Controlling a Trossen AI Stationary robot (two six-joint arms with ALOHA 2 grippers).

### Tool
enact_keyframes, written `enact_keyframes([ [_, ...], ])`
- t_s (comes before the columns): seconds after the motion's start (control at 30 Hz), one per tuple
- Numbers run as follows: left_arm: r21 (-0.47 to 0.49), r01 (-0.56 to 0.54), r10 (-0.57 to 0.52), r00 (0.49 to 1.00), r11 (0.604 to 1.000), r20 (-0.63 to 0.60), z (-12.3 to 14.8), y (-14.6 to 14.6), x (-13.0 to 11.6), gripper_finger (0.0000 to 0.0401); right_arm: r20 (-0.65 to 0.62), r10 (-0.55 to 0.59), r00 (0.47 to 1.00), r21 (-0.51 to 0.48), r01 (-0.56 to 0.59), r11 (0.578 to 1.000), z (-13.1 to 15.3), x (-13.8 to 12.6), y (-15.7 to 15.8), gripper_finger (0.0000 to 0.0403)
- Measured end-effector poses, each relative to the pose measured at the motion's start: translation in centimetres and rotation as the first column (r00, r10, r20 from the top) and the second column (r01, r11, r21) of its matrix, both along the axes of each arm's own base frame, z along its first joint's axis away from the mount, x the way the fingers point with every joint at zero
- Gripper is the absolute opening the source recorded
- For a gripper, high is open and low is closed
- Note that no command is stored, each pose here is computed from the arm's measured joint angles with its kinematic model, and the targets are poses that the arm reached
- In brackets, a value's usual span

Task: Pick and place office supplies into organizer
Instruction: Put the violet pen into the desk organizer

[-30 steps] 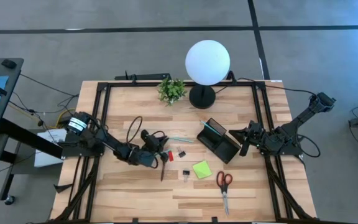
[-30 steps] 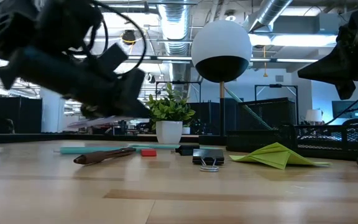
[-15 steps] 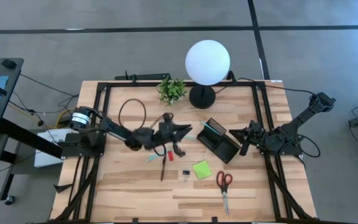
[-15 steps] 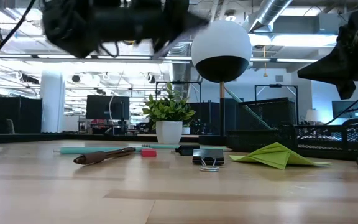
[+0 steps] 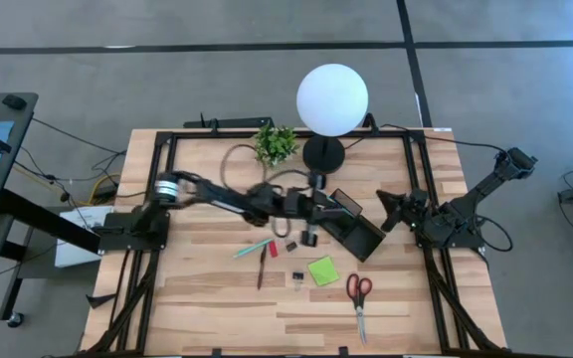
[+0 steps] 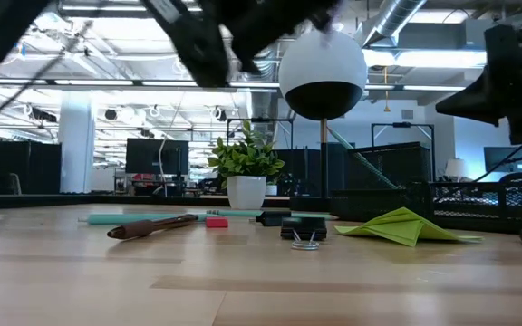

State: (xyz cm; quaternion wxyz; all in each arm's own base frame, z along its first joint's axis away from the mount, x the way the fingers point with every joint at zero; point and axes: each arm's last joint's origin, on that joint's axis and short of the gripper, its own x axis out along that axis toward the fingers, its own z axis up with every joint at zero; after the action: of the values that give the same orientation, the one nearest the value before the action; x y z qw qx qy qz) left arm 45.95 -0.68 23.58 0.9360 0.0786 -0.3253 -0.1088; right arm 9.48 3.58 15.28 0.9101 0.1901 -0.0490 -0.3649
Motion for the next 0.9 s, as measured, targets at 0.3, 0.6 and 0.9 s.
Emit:
enact_keyframes([
  [0.3, 0.008, 0.134, -0.134, 0.977, 0.991, 0.167, -2.8, 4.4, 7.6, 0.0025, -0.010, -0.096, 0.995, -0.052, 0.096, 0.994, 0.0, -0.3, -0.2, 0.0000],
  [0.6, -0.084, 0.200, -0.185, 0.970, 0.976, 0.159, -5.6, 8.3, 9.2, 0.0025, -0.055, -0.179, 0.982, -0.131, 0.171, 0.977, 0.2, -0.4, -0.4, 0.0000],
  [0.9, -0.052, 0.246, -0.235, 0.958, 0.968, 0.166, -5.1, 7.9, 9.2, 0.0025, -0.078, -0.169, 0.983, -0.155, 0.155, 0.976, -0.1, -0.5, -0.4, 0.0000],
])
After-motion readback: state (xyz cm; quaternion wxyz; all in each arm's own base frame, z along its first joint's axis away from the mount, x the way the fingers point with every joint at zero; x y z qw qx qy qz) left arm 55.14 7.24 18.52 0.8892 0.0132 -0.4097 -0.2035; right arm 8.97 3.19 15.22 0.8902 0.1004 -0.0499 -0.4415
